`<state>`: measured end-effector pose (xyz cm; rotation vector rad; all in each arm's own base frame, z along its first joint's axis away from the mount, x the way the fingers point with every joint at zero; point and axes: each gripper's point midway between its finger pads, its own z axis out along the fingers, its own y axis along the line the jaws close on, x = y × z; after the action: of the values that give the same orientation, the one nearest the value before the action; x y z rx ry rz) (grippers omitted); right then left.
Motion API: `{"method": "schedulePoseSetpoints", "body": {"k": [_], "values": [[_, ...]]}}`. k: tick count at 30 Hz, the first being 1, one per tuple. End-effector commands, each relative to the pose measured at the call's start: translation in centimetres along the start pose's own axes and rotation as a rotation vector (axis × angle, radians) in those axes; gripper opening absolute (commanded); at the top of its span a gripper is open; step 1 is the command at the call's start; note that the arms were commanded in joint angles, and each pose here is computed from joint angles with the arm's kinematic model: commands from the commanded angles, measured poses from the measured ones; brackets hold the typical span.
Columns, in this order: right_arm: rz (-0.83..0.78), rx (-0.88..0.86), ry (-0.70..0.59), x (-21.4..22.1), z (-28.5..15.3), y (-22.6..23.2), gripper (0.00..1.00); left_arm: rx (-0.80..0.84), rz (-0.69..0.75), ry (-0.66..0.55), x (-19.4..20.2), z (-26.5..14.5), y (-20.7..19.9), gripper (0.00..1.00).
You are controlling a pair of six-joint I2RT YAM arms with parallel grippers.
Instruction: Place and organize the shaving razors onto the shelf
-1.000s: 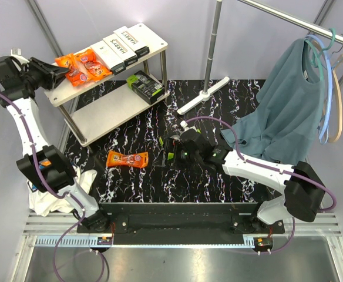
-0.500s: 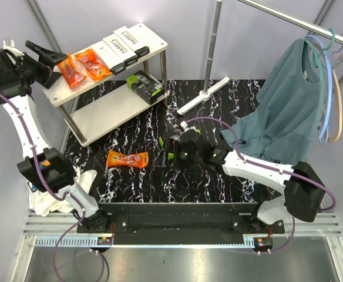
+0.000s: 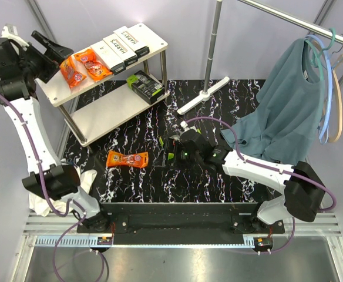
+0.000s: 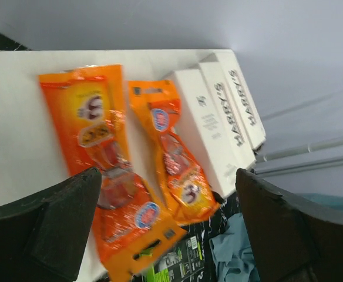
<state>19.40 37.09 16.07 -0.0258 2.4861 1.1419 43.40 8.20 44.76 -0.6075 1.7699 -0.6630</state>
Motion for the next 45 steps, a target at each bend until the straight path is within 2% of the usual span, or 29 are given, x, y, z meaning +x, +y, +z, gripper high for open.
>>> {"method": "schedulePoseSetpoints", "body": {"k": [1, 7, 10, 11, 13, 14, 16, 17, 23, 28, 35, 42, 43, 44, 45], "values": [[-0.032, -0.031, -0.021, -0.8, -0.5, 0.9, 1.0, 0.106, 0.176, -0.07, 0.5, -4.3, -6.9, 0.99], [-0.08, 0.006, 0.009, -1.0, -0.2, 0.9, 1.0, 0.166, 0.268, -0.022, 6.0, -7.3, -10.3, 0.99], [-0.094, 0.004, 0.029, -0.8, 0.1, 0.9, 1.0, 0.207, 0.293, 0.048, 10.0, -8.3, -10.9, 0.99], [-0.091, 0.01, 0.042, -0.5, 0.5, 0.7, 1.0, 0.194, 0.277, 0.109, 12.2, -7.8, -9.7, 0.99], [-0.093, 0.007, 0.052, -0.4, 0.8, 0.8, 1.0, 0.197, 0.288, 0.14, 14.8, -9.1, -9.3, 0.99], [-0.092, 0.016, 0.062, -0.3, 1.2, 0.5, 1.0, 0.15, 0.282, 0.197, 17.5, -8.4, -7.1, 0.99], [-0.094, 0.004, 0.076, -0.2, 1.6, 0.9, 1.0, 0.138, 0.296, 0.222, 20.2, -9.7, -6.2, 0.99], [-0.089, 0.011, 0.094, 0.1, 2.2, 0.6, 1.0, 0.114, 0.293, 0.287, 23.0, -9.3, -4.4, 0.99], [-0.136, 0.037, 0.131, 0.5, 4.6, 0.7, 1.0, 0.072, 0.247, 0.37, 28.5, -11.4, -0.4, 0.99], [-0.295, 0.14, 0.118, -0.5, 5.7, 1.6, 1.0, 0.058, 0.244, 0.37, 28.7, -12.6, 0.0, 0.99], [-0.507, 0.163, 0.125, -1.2, 8.9, 2.3, 1.0, 0.002, 0.291, 0.292, 24.3, -12.8, -1.8, 0.99], [-0.707, 0.198, 0.126, -1.7, 12.0, 3.9, 1.0, 0.042, 0.182, 0.281, 20.7, -12.4, -2.5, 0.99], [-0.755, 0.259, 0.164, -1.1, 12.9, 2.2, 1.0, 0.049, 0.168, 0.276, 20.2, -12.4, -2.5, 0.99], [-0.783, 0.255, 0.142, -1.9, 13.1, 3.6, 1.0, 0.059, 0.144, 0.279, 19.7, -12.3, -2.3, 0.99], [-0.811, 0.288, 0.174, -1.3, 13.1, 3.1, 1.0, 0.059, 0.136, 0.278, 19.5, -12.2, -2.1, 0.99]]}}
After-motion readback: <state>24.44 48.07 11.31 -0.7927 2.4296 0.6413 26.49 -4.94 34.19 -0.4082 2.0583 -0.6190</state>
